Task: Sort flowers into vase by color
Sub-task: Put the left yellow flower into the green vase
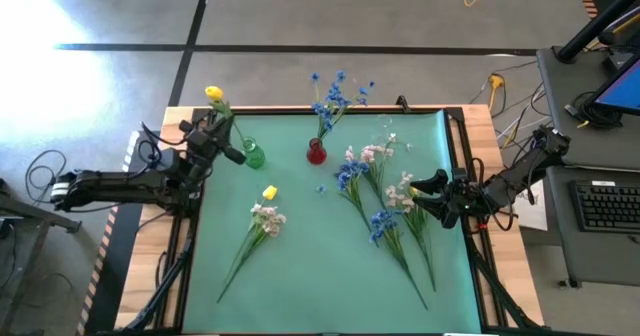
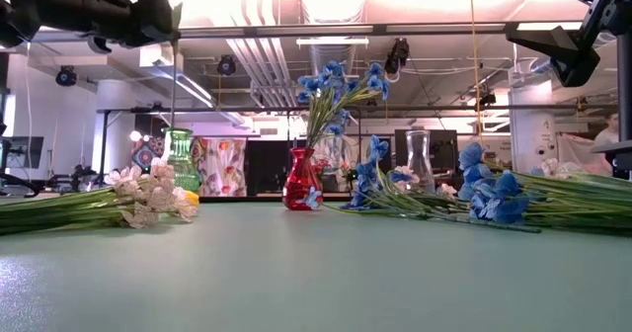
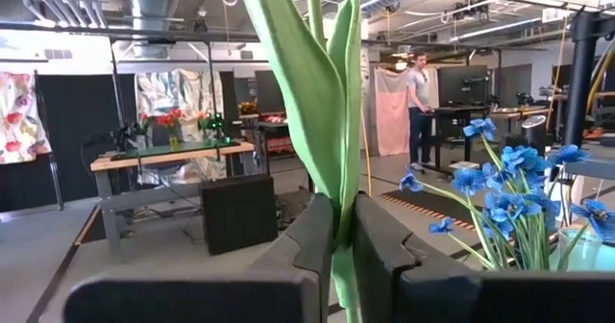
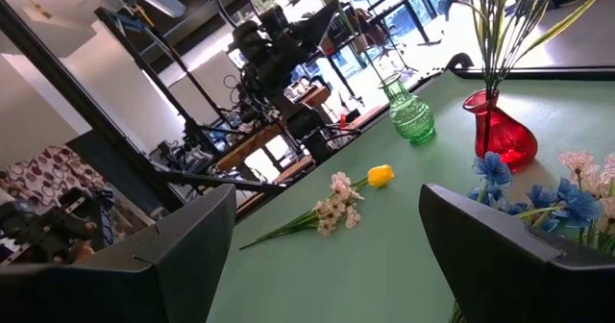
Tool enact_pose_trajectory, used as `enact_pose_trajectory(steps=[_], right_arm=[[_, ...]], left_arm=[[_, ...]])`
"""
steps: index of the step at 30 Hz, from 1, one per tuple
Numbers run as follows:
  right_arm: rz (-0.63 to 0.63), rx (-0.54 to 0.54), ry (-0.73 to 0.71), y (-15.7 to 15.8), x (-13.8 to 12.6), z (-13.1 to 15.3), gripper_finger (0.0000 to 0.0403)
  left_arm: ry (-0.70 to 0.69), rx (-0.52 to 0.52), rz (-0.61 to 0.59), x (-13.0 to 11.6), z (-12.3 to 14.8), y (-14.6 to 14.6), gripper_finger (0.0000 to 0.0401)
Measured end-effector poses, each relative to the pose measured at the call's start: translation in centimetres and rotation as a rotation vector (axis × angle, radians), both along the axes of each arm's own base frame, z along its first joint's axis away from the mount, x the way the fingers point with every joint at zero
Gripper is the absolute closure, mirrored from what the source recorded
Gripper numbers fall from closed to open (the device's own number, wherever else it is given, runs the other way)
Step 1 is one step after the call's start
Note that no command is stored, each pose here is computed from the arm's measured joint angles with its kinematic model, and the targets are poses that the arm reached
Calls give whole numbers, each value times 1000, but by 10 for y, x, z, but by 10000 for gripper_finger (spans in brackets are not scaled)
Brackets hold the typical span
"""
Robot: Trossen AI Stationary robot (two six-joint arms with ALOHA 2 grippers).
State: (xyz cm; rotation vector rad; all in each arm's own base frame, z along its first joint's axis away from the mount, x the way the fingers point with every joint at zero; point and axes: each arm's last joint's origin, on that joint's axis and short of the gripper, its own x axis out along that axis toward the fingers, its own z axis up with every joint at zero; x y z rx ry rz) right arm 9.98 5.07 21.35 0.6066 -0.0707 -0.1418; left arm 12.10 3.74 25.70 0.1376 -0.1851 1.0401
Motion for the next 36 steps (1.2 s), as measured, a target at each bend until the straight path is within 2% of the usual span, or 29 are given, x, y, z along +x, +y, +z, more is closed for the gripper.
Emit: enact_pose_trajectory(steps=[15,30,36], right_arm=[[1,26,-4,0,0,0,83],[6,53,-7,0,0,0,83],[6,61,-8,0,0,0,83]], left_arm=[[55,-119,-35,6,-18,0,254],[71,-173,-117,7,-24,-10,154],[162,-284,-180,4,-22,-19,130]])
